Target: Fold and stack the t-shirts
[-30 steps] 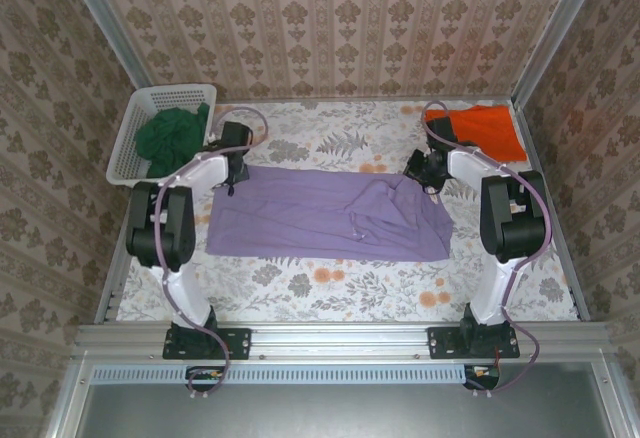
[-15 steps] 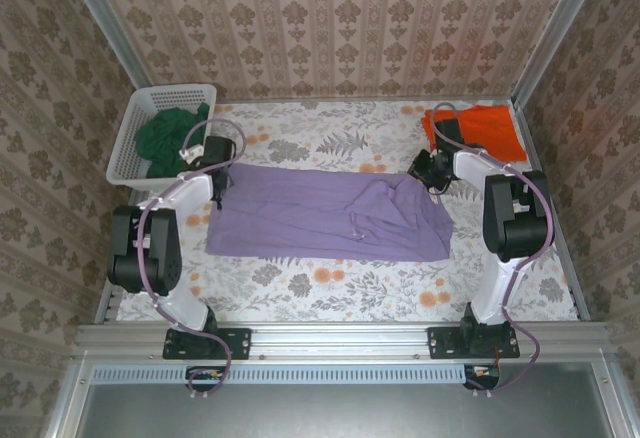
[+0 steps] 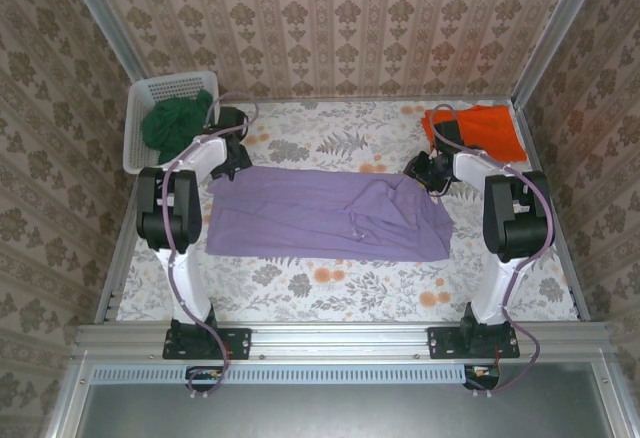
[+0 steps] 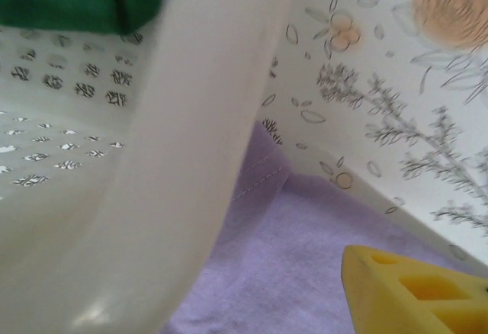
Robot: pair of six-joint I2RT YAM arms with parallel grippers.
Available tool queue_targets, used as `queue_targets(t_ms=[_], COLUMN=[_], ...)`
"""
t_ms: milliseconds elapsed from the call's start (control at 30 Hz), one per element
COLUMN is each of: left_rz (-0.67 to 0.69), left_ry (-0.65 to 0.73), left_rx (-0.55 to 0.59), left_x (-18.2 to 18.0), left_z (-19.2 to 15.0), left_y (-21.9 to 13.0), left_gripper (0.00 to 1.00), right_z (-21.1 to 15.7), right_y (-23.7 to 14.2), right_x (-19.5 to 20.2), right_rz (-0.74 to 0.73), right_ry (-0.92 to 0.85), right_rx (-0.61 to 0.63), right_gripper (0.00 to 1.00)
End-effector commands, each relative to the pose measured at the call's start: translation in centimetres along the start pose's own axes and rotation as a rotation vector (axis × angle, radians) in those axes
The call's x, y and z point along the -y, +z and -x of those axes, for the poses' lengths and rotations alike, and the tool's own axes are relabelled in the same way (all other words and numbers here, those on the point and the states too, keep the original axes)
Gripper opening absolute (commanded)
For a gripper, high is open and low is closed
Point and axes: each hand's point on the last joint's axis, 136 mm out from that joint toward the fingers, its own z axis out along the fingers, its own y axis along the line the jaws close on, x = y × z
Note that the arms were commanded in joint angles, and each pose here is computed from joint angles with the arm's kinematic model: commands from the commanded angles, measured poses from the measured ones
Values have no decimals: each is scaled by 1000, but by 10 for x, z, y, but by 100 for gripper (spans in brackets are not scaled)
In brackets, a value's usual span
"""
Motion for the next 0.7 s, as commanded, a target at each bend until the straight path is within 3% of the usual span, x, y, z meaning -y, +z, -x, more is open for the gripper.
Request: queue_targets(t_ms=[0,167,500,600,667], left_rz=[21,108,220,191,95], left_ry=[51,59,-153,-184,-151], left_rx=[42,66,221,248,266], left_x=[-9,-30,-95,-101,-83], left_z=[20,22,18,21,26], left_y=[-2,-6,-53,-67,-77], left_gripper=[67,69,73,72,70], right_z=[10,14,15,15,17], right_y=[-20,-23,-27,-30,-33], right_x=[0,2,1,1,-1], right_rz=[-51,-67,-47,-33,-15], right_ry=[-59,-86,-77,-69,-65], right_rx=[47,72,93,105,124], right_gripper=[47,50,50,50,50])
